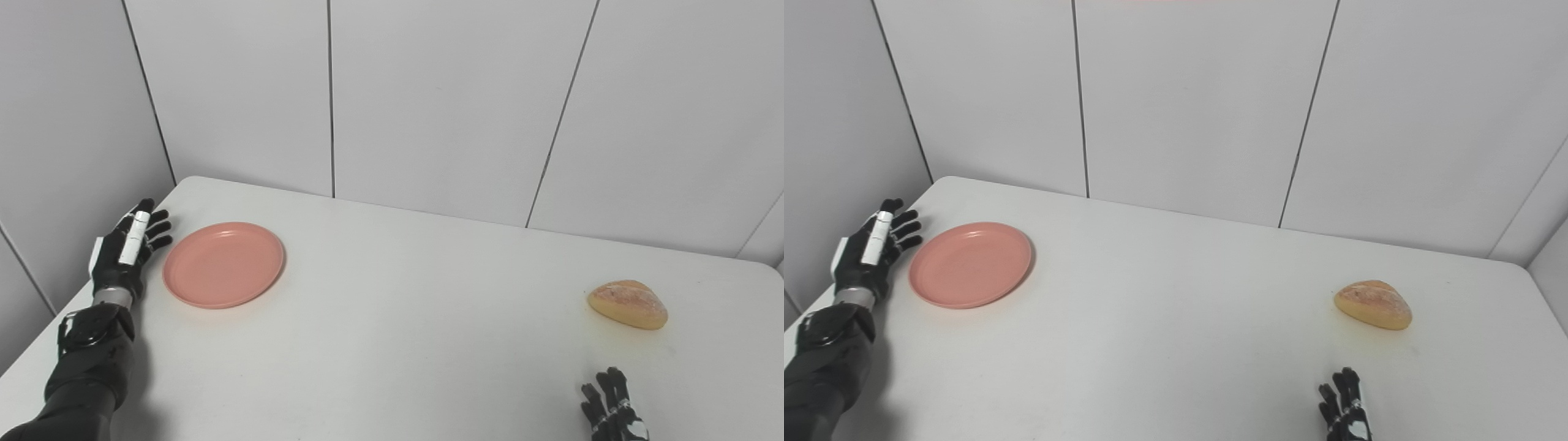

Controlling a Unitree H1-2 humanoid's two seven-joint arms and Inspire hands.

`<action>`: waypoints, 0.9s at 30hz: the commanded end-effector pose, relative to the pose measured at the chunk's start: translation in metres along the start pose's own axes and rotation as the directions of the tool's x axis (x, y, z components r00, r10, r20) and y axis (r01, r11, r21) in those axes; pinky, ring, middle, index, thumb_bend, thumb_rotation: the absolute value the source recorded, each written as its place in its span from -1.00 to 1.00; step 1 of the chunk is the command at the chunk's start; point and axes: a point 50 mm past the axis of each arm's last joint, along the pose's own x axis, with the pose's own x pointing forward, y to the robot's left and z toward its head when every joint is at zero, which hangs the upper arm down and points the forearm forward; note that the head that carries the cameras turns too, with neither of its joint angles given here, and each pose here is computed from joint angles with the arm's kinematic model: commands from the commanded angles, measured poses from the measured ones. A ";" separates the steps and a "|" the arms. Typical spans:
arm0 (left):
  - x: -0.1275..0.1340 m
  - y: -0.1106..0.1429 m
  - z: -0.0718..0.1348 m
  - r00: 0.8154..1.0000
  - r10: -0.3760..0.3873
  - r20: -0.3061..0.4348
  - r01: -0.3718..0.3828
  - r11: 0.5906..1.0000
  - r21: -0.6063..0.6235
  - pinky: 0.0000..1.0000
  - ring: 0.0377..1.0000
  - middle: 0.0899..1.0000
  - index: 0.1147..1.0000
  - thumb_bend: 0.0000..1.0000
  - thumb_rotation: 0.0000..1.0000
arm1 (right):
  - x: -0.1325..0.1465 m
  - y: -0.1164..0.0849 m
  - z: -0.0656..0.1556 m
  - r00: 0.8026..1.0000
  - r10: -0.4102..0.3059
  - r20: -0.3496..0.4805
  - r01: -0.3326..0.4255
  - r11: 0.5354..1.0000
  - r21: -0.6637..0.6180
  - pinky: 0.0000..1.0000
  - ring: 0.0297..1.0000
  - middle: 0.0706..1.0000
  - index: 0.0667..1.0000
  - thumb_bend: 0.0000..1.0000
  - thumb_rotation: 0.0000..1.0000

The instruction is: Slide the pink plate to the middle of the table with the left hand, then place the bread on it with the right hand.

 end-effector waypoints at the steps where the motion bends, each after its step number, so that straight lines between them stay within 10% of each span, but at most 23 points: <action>1: 0.009 -0.002 0.012 0.999 -0.027 0.016 0.027 1.000 -0.008 0.56 0.65 0.50 0.56 1.00 0.44 | -0.006 -0.002 0.000 1.000 -0.008 -0.029 0.007 1.000 -0.012 1.00 0.90 0.96 0.97 0.55 1.00; 27: -0.010 -0.044 0.011 0.981 -0.188 0.056 0.186 0.982 0.025 0.64 0.73 0.72 0.80 0.92 0.62 | -0.004 0.005 0.000 1.000 -0.011 -0.023 0.011 1.000 -0.003 1.00 0.86 0.93 0.95 0.52 1.00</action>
